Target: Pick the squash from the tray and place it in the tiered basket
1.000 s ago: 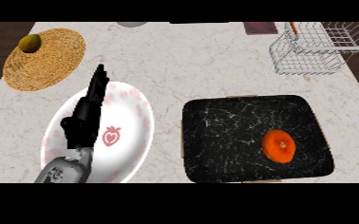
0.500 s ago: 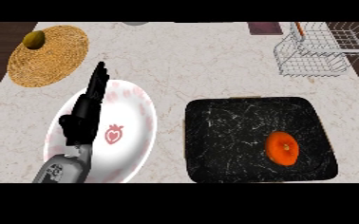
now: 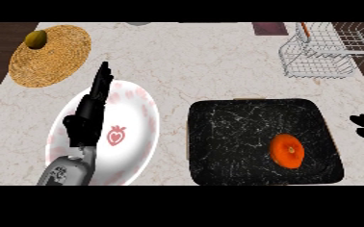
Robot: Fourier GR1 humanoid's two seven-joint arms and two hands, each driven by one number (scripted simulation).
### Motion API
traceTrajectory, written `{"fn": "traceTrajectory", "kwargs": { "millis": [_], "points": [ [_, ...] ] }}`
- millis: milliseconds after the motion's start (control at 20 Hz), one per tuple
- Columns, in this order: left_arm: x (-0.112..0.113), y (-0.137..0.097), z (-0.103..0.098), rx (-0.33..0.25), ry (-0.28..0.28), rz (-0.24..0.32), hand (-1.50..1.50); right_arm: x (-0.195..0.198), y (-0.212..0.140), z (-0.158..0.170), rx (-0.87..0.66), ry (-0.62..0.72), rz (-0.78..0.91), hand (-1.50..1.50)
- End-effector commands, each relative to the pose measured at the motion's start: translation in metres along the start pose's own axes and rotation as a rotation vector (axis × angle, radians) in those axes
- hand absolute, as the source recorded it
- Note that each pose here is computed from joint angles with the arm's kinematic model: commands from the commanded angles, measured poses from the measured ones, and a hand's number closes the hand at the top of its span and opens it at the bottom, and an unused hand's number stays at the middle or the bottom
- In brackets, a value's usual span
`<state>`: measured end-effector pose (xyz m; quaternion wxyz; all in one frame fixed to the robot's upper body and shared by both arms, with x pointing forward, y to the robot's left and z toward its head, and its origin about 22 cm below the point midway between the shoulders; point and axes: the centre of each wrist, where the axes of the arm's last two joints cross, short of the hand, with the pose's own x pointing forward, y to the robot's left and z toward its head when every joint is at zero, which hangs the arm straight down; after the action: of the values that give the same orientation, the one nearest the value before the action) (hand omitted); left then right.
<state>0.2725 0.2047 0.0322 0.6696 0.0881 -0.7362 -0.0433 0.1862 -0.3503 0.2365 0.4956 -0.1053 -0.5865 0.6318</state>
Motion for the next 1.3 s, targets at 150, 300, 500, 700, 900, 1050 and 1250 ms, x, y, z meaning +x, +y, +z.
{"fn": "traceTrajectory", "kwargs": {
  "millis": [150, 300, 500, 700, 900, 1050, 1250],
  "points": [
    [-0.012, 0.001, 0.006, -0.004, 0.007, 0.003, 0.00, -0.002, 0.014, 0.006, 0.091, 0.047, 0.043, -1.50],
    [0.006, -0.013, -0.014, -0.004, -0.006, 0.008, 0.00, 0.004, 0.011, 0.009, 0.079, 0.055, 0.084, -1.50],
    [0.009, 0.000, -0.003, -0.009, 0.014, 0.003, 0.00, -0.010, 0.023, -0.014, 0.082, 0.089, 0.139, -1.50],
    [0.019, 0.008, -0.011, -0.017, 0.003, -0.009, 0.00, -0.011, 0.022, -0.007, 0.079, 0.080, 0.169, -1.50],
    [0.016, -0.002, -0.009, -0.010, -0.023, -0.002, 0.00, -0.001, 0.038, -0.028, 0.089, 0.015, 0.243, -1.50],
    [0.004, -0.004, 0.009, -0.013, 0.001, -0.001, 0.00, -0.003, 0.044, -0.031, 0.069, 0.023, 0.296, -1.50],
    [-0.015, -0.005, 0.018, -0.010, -0.003, 0.012, 0.00, -0.028, 0.055, -0.042, 0.026, 0.040, 0.292, -1.50]
  ]
}}
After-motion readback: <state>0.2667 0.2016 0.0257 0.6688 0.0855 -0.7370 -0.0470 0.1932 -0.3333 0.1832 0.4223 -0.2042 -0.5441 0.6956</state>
